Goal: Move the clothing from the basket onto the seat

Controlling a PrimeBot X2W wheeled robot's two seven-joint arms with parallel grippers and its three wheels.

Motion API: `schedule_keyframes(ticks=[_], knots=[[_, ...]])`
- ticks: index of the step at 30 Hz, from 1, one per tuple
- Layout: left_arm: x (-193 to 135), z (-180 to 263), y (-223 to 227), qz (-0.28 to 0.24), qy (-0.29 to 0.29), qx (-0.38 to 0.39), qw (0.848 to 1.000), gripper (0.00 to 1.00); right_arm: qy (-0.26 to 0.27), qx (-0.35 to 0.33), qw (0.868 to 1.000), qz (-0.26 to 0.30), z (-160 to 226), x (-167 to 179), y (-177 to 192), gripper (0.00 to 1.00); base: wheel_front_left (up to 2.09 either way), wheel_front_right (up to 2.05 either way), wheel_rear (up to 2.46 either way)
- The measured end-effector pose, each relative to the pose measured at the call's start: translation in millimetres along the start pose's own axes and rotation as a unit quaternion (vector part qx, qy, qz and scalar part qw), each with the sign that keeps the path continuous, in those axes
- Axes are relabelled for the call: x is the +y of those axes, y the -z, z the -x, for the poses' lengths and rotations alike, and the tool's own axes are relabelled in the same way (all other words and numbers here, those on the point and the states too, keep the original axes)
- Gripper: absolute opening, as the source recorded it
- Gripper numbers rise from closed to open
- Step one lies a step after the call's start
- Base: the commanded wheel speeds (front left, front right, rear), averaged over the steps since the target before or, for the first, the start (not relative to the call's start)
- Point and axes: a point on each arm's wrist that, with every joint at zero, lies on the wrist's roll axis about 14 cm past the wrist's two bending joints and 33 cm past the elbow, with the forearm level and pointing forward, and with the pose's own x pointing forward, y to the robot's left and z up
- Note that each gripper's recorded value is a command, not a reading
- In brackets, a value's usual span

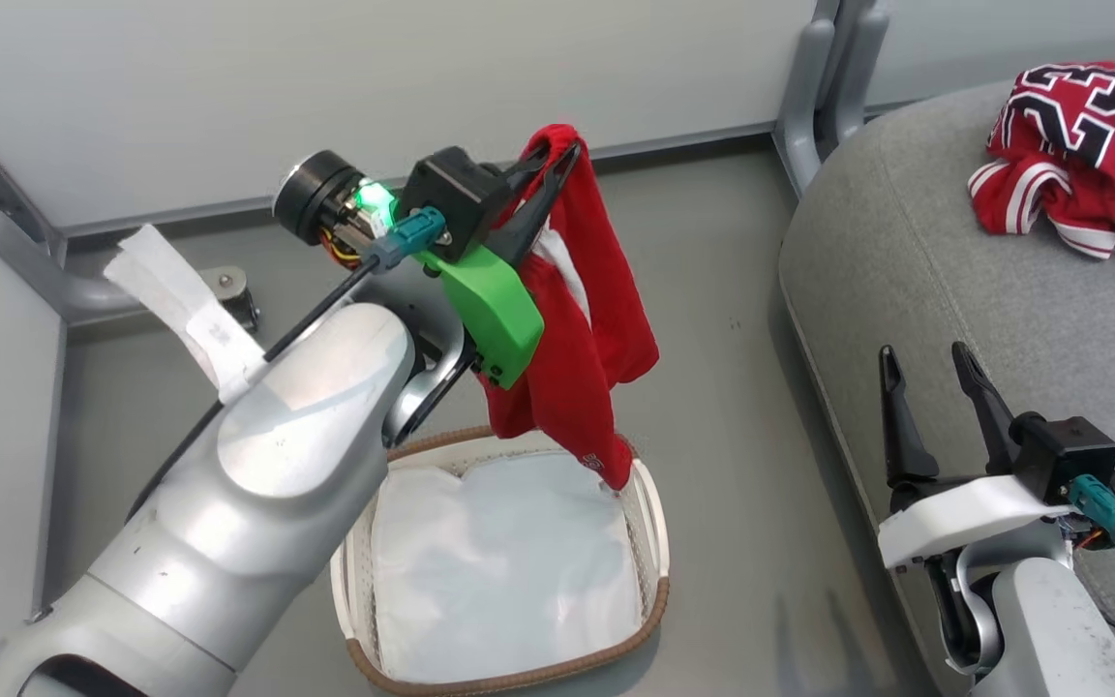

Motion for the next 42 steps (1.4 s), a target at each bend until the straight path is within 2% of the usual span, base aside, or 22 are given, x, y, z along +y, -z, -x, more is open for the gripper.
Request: schedule_keyframes(ticks=[5, 12, 21, 26, 35, 42], knots=[[2, 3, -59, -0.016, -0.004, -0.047, 0.999, 0.0, -0.026, -0.026, 0.999, 0.007, 3, 17, -21, 1.0, 0.0, 0.0, 0.0], [-8, 7, -98, -0.036, 0.005, -0.067, 0.997, 0.0, -0.072, -0.056, 0.996, 0.011, 4, 48, -43, 1.0, 0.0, 0.0, 0.0], [-14, 8, -108, -0.038, 0.01, -0.064, 0.997, 0.0, -0.186, -0.077, 0.979, 0.007, 16, 125, -56, 1.0, 0.0, 0.0, 0.0], [-21, 6, -114, -0.038, 0.016, -0.063, 0.997, 0.0, -0.241, -0.066, 0.968, 0.015, 29, 159, -48, 1.0, 0.0, 0.0, 0.0], [-37, 2, -124, -0.037, 0.031, -0.068, 0.996, 0.0, -0.282, -0.053, 0.955, 0.069, 10, 182, -42, 1.0, 0.0, 0.0, 0.0], [-37, 6, -126, -0.036, 0.029, -0.07, 0.996, 0.0, -0.283, -0.032, 0.955, 0.083, -6, 183, -33, 1.0, 0.0, 0.0, 0.0]])
